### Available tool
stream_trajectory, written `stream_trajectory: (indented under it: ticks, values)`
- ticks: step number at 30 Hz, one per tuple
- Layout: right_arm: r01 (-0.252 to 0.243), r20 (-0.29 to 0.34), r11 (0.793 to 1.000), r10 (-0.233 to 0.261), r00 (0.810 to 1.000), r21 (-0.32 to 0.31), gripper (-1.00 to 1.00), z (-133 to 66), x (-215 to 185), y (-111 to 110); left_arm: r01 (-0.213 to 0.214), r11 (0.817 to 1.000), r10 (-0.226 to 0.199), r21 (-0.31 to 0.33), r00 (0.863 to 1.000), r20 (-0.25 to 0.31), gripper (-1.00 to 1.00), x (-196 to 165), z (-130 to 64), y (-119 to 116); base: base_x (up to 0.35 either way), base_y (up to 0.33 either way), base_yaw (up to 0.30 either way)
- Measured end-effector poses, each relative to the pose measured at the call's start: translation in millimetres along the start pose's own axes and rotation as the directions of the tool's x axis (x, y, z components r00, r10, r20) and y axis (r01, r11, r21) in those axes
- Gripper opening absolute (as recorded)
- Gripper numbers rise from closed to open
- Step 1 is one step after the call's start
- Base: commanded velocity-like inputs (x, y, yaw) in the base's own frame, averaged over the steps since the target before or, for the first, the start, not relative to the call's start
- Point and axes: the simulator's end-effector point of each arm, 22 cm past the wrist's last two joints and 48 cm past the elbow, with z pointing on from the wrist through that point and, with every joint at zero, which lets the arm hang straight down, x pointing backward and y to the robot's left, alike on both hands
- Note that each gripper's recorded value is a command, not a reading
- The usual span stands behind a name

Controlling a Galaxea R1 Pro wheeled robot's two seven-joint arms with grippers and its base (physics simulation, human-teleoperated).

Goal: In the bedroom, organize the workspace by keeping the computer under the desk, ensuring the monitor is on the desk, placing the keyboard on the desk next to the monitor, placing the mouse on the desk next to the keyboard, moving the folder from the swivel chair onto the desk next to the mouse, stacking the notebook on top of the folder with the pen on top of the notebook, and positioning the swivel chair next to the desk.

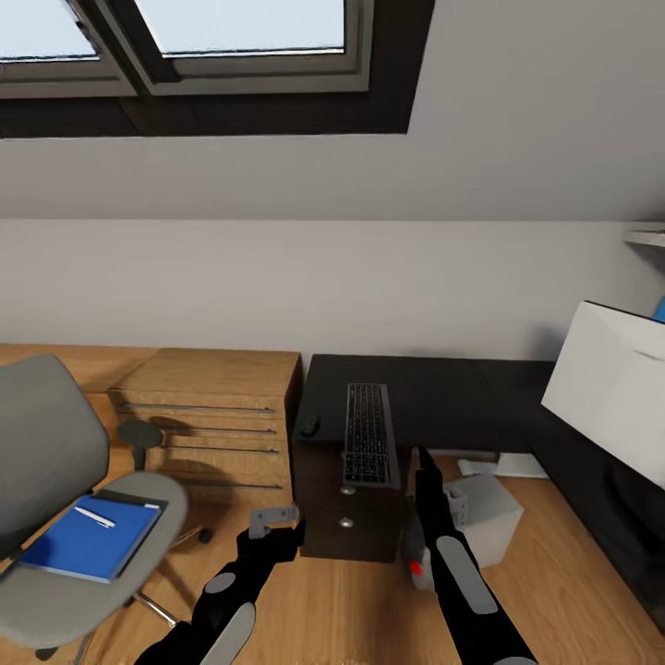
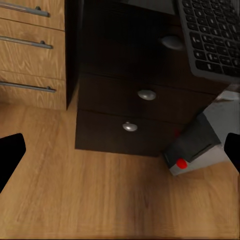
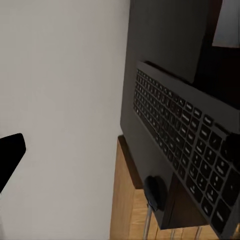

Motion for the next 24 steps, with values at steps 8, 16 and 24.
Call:
stream_trajectory:
  ticks: [8, 16, 24]
  values:
    - [0.000, 0.001, 1.000, 0.000, 1.000, 0.000, 1.00, -2.4, -1.0, 10.9, 0.001, 1.000, -0.001, -0.001, 1.000, 0.001, 1.00, -9.4, -6.4, -2.0, -0.312, -0.132, 0.000]
    - [0.000, 0.000, 1.000, 0.000, 1.000, 0.002, 1.00, -5.2, -0.8, 20.7, 0.001, 1.000, -0.001, -0.001, 1.000, 0.000, 1.00, -18.0, -12.9, -4.3, -0.335, -0.077, 0.000]
    - [0.039, -0.018, 0.999, -0.038, 0.999, 0.037, 1.00, -10.6, 6.2, 13.8, -0.001, 1.000, 0.001, -0.007, 1.000, -0.013, 1.00, -20.2, -18.0, -4.2, -0.333, -0.074, 0.000]
